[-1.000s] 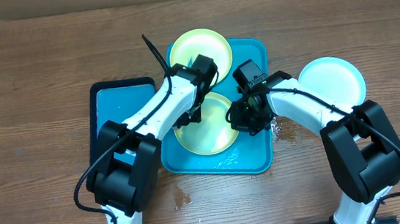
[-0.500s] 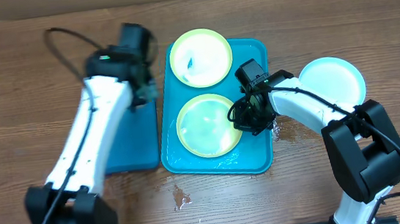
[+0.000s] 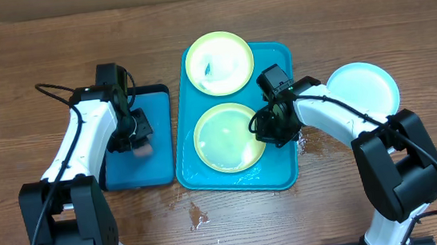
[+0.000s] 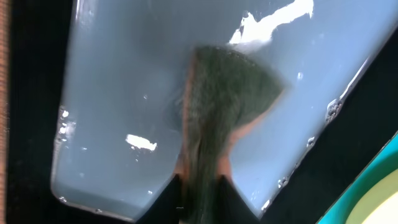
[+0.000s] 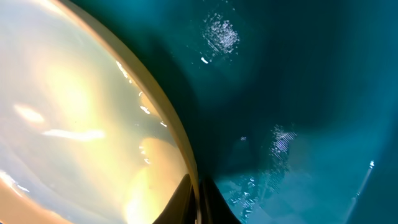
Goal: Clean dirty plates on tray and stack at the side
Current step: 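Return the sponge to the black tray with the left gripper, then lift the cleaned plate with the right gripper and tilt it over the sponge tray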
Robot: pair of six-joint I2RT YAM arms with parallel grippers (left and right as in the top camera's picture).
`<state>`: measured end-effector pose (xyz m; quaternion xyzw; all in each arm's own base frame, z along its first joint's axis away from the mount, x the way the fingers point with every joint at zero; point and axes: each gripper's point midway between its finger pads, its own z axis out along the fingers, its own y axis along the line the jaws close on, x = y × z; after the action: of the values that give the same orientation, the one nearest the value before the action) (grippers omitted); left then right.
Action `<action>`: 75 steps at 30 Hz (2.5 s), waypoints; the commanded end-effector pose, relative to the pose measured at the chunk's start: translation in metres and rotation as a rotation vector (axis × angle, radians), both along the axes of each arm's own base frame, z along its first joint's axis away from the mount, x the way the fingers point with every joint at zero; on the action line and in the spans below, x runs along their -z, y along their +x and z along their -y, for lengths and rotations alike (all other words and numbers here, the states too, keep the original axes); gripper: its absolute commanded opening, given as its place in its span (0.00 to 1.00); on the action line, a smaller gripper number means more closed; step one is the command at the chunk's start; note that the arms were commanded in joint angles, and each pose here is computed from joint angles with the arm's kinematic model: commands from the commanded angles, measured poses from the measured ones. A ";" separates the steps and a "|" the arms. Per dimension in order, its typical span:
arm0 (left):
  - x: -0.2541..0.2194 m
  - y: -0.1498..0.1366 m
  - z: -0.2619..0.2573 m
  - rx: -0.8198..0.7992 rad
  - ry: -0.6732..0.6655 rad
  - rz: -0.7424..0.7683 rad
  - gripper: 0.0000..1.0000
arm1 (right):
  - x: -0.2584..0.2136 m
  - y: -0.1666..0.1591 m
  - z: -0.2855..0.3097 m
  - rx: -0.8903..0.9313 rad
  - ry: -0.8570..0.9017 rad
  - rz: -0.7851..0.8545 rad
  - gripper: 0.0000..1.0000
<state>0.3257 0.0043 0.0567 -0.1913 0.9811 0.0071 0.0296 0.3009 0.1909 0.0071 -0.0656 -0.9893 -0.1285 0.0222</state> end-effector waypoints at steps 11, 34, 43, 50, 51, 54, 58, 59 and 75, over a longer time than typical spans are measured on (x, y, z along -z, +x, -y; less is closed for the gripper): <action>-0.109 0.031 -0.012 0.009 -0.042 0.126 0.50 | -0.120 0.044 -0.037 -0.248 -0.050 0.386 0.04; -0.305 0.038 -0.007 0.040 -0.080 0.633 1.00 | -0.222 0.032 -0.199 -0.434 -0.356 1.231 0.04; -0.307 0.040 -0.007 0.040 -0.079 0.644 1.00 | -0.251 0.000 -0.205 -0.427 -0.531 1.369 0.04; -0.308 0.042 -0.007 0.041 -0.079 0.651 1.00 | -0.253 -0.004 -0.205 -0.422 -0.542 1.378 0.04; -0.308 0.042 -0.007 0.041 -0.078 0.652 1.00 | -0.253 -0.003 -0.205 -0.422 -0.542 1.378 0.04; -0.308 0.042 -0.007 0.041 -0.078 0.653 1.00 | -0.253 -0.003 -0.205 -0.417 -0.537 1.381 0.04; -0.308 0.042 -0.007 0.041 -0.078 0.653 1.00 | -0.254 -0.003 -0.205 -0.416 -0.537 1.381 0.04; -0.308 0.042 -0.007 0.041 -0.078 0.653 1.00 | -0.254 -0.003 -0.205 -0.416 -0.537 1.381 0.04; -0.308 0.042 -0.007 0.041 -0.078 0.652 1.00 | -0.254 -0.003 -0.205 -0.415 -0.535 1.382 0.04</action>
<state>0.3664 0.0116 0.3625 -0.1749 0.9229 -0.0905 0.3309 0.2955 0.3979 0.2501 0.2306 -0.7709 0.1105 -0.5834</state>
